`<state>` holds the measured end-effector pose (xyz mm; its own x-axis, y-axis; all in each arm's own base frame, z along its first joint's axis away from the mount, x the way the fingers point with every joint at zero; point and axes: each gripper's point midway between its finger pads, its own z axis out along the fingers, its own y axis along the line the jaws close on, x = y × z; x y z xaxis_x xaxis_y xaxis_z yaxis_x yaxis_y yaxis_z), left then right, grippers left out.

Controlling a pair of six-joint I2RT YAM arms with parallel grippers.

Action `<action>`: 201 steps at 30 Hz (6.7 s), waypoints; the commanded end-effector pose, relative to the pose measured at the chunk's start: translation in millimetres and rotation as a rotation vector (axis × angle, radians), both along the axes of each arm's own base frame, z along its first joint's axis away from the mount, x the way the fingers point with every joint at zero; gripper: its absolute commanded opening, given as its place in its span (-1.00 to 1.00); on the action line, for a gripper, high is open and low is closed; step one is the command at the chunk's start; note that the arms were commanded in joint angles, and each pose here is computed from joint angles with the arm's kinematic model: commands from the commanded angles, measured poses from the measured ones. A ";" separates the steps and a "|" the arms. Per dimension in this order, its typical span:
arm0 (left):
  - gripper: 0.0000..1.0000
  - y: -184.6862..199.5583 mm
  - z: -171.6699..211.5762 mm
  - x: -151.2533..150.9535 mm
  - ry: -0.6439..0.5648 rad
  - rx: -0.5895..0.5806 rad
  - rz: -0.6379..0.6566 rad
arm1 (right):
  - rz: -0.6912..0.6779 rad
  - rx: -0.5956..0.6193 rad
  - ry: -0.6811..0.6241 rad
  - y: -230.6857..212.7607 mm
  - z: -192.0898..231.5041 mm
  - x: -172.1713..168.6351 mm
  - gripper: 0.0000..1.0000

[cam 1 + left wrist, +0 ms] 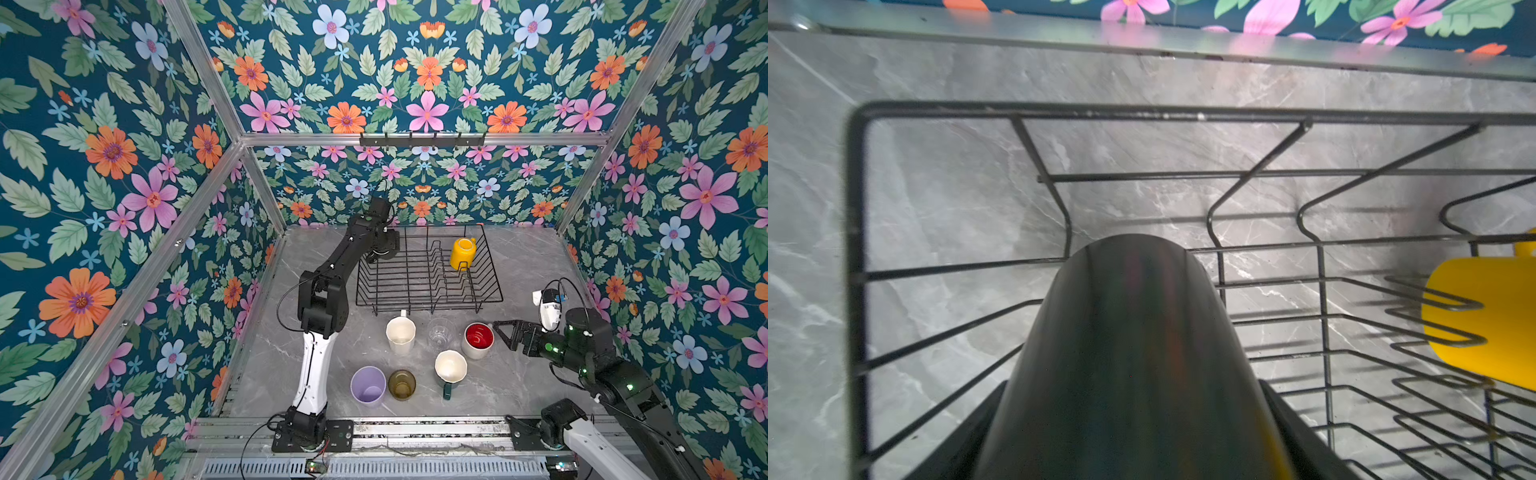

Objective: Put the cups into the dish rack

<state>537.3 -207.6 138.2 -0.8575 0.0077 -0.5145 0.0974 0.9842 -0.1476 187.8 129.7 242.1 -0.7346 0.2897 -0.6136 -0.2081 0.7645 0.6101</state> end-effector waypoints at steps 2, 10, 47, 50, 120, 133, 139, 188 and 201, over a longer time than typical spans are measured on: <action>-1.00 -2.1 -0.2 8.2 -0.025 -0.013 0.013 | 0.003 0.010 -0.007 1.4 2.3 0.3 0.89; -0.97 -0.3 -13.3 11.6 -0.016 -0.001 0.032 | 0.004 0.015 0.004 1.7 -0.7 -0.8 0.88; 0.60 -5.6 -19.2 13.0 -0.025 -0.017 0.011 | -0.060 -0.069 0.169 -6.5 -33.8 5.5 0.74; 0.68 -5.5 -17.1 13.5 -0.032 -0.017 0.010 | -0.067 -0.083 0.187 -7.6 -38.5 6.8 0.71; 0.91 17.4 177.8 -70.6 -0.523 -0.181 -0.051 | -0.107 -0.272 0.407 -9.4 -120.3 25.8 0.31; 0.96 38.6 221.0 -132.0 -0.755 -0.235 -0.097 | -0.148 -0.375 0.449 -6.6 -150.1 46.8 0.18; 0.97 39.2 221.8 -141.0 -0.781 -0.254 -0.110 | -0.149 -0.393 0.474 -3.1 -159.6 55.6 0.06; 0.99 -1.2 241.1 -215.0 -0.963 -0.452 -0.504 | -0.168 -0.175 0.358 -13.6 -81.0 33.2 -1.00; 0.99 -41.6 238.3 -272.5 -0.896 -0.666 -0.897 | 0.100 0.393 0.199 62.4 16.9 59.7 -1.00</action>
<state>287.8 -239.1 368.0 -0.1063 -0.0873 -0.9905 0.8818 0.4521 -0.1345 237.7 161.5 207.5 -0.8611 0.4108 -0.2997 0.0404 0.6427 0.7650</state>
